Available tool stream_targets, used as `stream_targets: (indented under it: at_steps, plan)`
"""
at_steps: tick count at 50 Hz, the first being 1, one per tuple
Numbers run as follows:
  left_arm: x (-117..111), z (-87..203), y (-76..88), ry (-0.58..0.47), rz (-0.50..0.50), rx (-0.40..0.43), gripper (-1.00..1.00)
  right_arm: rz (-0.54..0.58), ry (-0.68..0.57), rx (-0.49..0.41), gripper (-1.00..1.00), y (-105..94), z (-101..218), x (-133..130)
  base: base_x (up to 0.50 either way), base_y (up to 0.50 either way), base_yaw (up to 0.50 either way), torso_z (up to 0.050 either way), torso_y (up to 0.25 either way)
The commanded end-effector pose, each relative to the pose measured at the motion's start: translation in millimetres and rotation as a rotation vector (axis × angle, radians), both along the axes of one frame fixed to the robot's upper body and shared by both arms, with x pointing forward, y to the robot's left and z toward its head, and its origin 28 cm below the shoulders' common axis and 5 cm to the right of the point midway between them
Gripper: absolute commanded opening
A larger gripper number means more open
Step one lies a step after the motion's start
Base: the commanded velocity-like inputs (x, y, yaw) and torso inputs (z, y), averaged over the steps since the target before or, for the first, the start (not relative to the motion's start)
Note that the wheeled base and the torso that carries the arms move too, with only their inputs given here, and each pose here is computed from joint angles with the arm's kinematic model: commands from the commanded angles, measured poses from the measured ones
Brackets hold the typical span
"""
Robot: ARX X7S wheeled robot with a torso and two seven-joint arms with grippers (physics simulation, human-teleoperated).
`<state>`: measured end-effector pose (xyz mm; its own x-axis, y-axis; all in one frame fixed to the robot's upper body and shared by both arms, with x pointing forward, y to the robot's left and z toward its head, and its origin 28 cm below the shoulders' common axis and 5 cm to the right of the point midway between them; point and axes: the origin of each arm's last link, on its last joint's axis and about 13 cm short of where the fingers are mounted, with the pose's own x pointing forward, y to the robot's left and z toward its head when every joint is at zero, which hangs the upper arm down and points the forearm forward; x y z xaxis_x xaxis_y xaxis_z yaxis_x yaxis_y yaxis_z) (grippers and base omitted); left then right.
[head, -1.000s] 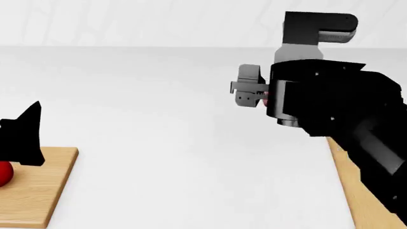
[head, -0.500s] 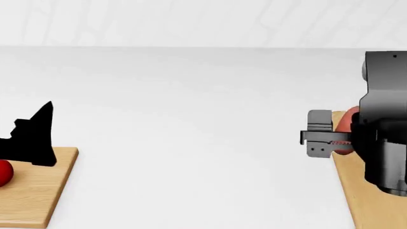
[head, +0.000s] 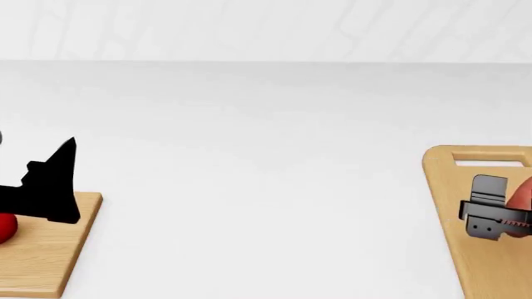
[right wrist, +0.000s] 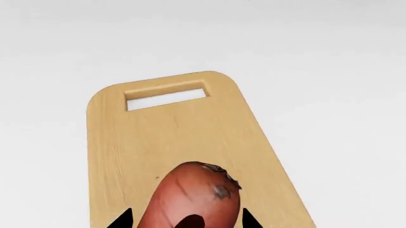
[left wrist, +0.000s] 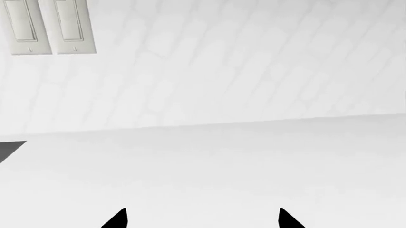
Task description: Place the cherry and the sweet potato on separate cutting boards.
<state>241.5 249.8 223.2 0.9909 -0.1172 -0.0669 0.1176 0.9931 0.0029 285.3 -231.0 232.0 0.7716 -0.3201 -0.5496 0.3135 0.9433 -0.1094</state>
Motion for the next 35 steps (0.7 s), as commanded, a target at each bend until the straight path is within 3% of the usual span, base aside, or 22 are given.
stream_targets:
  at_steps: [1,9,18,19,29,35]
  plan:
    - [0,0,-1.8,-0.024,-0.022,-0.040,1.00,-0.012,-0.064,-0.035,-1.00,4.3,1,-4,0.00,0.00,0.00,0.000,0.000]
    - [-1,1,-1.9,-0.022,-0.023,-0.039,1.00,-0.011,-0.047,-0.073,-1.00,2.8,5,0,0.00,0.00,0.00,0.000,0.000]
    - [-1,1,-1.8,-0.025,-0.024,-0.038,1.00,-0.003,-0.038,-0.019,-1.00,2.9,9,1,0.00,0.00,0.00,0.000,0.000]
    - [-1,1,-1.9,-0.026,-0.024,-0.038,1.00,-0.004,-0.042,-0.010,1.00,3.4,9,1,0.00,0.00,0.00,0.000,0.000]
    - [0,0,-4.0,-0.025,-0.029,-0.035,1.00,0.009,-0.063,0.034,1.00,6.4,9,4,0.00,0.00,0.00,0.000,0.000]
    - [1,1,-4.8,-0.027,-0.032,-0.034,1.00,0.010,-0.115,-0.021,1.00,3.9,15,8,0.00,0.00,0.00,0.000,0.000]
